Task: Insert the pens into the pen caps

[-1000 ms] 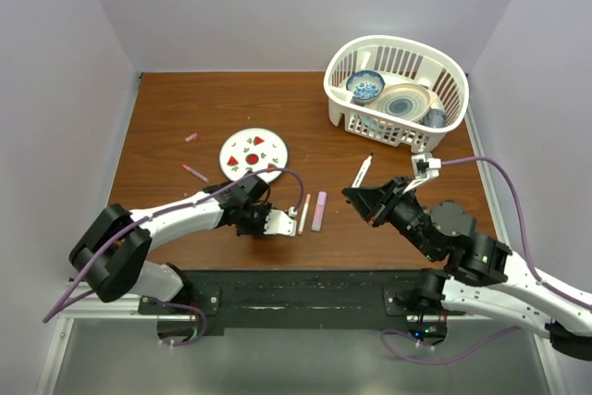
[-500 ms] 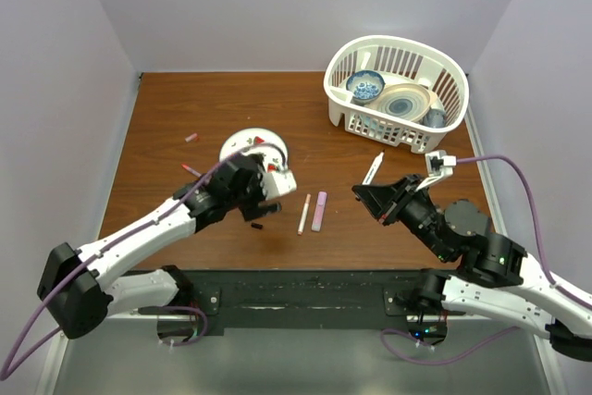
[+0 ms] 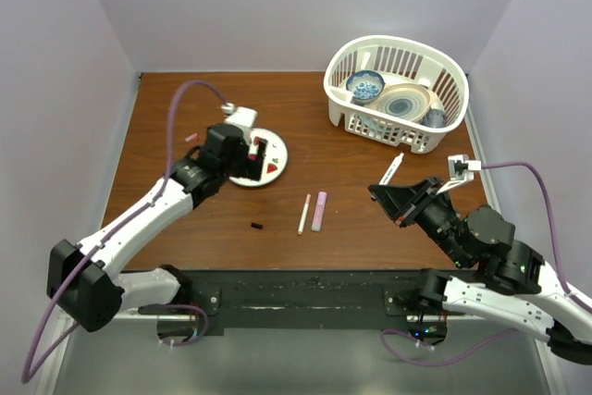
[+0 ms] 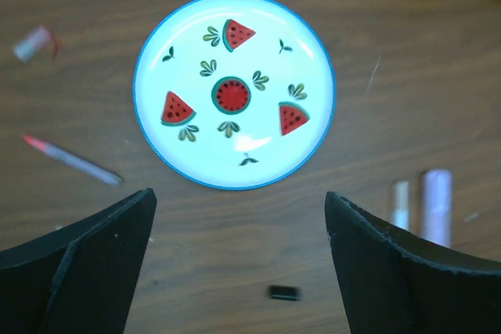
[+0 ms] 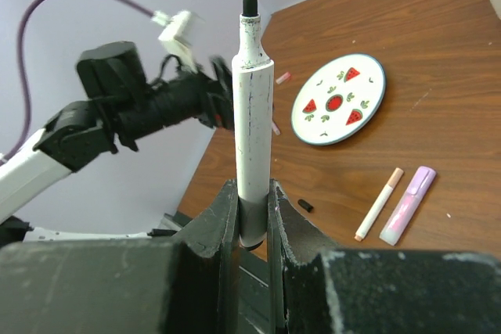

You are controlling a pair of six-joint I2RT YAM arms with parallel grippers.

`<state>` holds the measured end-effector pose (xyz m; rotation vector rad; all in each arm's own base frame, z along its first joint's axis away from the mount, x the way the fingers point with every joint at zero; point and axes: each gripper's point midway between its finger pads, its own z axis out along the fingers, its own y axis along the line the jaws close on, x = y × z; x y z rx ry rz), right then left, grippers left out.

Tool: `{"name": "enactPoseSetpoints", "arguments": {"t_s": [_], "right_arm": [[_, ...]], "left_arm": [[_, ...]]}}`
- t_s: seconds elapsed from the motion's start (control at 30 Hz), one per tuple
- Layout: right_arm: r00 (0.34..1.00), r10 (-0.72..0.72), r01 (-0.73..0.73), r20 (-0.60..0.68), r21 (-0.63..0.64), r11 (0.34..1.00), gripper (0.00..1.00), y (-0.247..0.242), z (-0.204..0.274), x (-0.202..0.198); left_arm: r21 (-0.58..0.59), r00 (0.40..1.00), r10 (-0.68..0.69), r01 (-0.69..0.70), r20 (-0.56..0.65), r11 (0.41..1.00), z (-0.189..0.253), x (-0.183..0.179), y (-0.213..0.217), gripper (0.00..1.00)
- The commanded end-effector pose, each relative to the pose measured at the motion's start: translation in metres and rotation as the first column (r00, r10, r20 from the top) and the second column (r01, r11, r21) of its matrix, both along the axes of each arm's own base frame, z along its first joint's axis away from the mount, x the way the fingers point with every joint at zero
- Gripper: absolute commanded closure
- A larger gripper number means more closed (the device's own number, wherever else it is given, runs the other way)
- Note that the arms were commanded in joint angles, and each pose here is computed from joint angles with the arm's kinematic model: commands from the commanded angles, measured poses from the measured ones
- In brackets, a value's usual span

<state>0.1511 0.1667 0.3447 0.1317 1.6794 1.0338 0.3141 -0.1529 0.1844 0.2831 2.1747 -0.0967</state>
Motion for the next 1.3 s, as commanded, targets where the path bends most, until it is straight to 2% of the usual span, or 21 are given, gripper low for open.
{"name": "enactPoseSetpoints", "arguments": {"t_s": [0.0, 0.03, 0.1, 0.13, 0.2, 0.23, 0.27, 0.33, 0.4, 0.53, 0.7, 0.83, 0.87, 1.07, 1.27], "right_arm": [[0.999, -0.042, 0.042, 0.001, 0.026, 0.999, 1.00, -0.012, 0.012, 0.002], [0.999, -0.036, 0.036, 0.005, 0.022, 0.999, 1.00, -0.012, 0.013, 0.001], [0.999, -0.033, 0.033, 0.009, 0.017, 0.999, 1.00, -0.012, 0.015, 0.000], [0.999, -0.034, 0.034, 0.013, 0.011, 0.999, 1.00, -0.014, 0.016, 0.000], [0.999, -0.036, 0.036, 0.017, 0.005, 0.999, 1.00, -0.014, 0.017, 0.000], [0.999, -0.036, 0.036, 0.022, 0.005, 0.999, 1.00, -0.015, 0.019, 0.000], [0.999, -0.039, 0.039, 0.024, 0.004, 0.999, 1.00, -0.015, 0.019, 0.001], [0.999, -0.036, 0.036, 0.025, 0.005, 0.999, 1.00, -0.013, 0.017, 0.001], [0.999, -0.028, 0.028, 0.021, -0.006, 1.000, 1.00, -0.009, 0.015, 0.002], [1.000, -0.022, 0.022, 0.019, -0.017, 1.000, 1.00, -0.006, 0.014, 0.002], [1.000, -0.017, 0.017, 0.022, -0.017, 1.000, 1.00, -0.003, 0.012, 0.003], [1.000, -0.005, 0.005, 0.012, -0.019, 1.000, 1.00, 0.002, 0.007, 0.002], [1.000, -0.005, 0.005, 0.012, -0.017, 1.000, 1.00, 0.002, 0.007, 0.003], [1.000, 0.015, -0.015, 0.006, -0.024, 1.000, 1.00, 0.009, 0.005, 0.002], [1.000, 0.026, -0.026, 0.003, -0.024, 0.999, 1.00, 0.012, 0.003, 0.002]], "left_arm": [[-0.477, 0.934, 0.325, -0.354, -0.146, 0.804, 0.029, -0.010, -0.002, 0.11], [-0.521, 0.899, 0.378, -0.437, -0.221, 0.733, 0.022, -0.015, -0.004, 0.17], [-0.472, 0.832, 0.443, -0.555, -0.334, 0.685, 0.000, -0.031, 0.005, 0.19], [-0.480, 0.779, 0.484, -0.627, -0.400, 0.614, -0.004, -0.035, 0.005, 0.22], [-0.381, 0.692, 0.519, -0.716, -0.502, 0.585, -0.028, -0.054, 0.010, 0.31], [-0.366, 0.649, 0.533, -0.754, -0.543, 0.545, -0.032, -0.057, 0.008, 0.35], [-0.302, 0.597, 0.553, -0.789, -0.581, 0.534, -0.043, -0.069, 0.012, 0.36], [-0.247, 0.539, 0.555, -0.821, -0.634, 0.515, -0.057, -0.078, 0.009, 0.39], [-0.225, 0.523, 0.558, -0.827, -0.644, 0.515, -0.065, -0.082, 0.006, 0.41], [-0.143, 0.400, 0.580, -0.888, -0.709, 0.437, -0.088, -0.101, 0.007, 0.49], [-0.113, 0.330, 0.559, -0.915, -0.761, 0.387, -0.108, -0.113, -0.002, 0.53], [-0.114, 0.309, 0.562, -0.928, -0.768, 0.354, -0.114, -0.108, -0.015, 0.55], [-0.110, 0.311, 0.560, -0.925, -0.768, 0.363, -0.116, -0.109, -0.019, 0.55], [-0.009, 0.238, 0.591, -0.931, -0.771, 0.364, -0.140, -0.113, -0.029, 0.56], [-0.006, 0.245, 0.605, -0.929, -0.757, 0.370, -0.152, -0.105, -0.031, 0.54]]}}
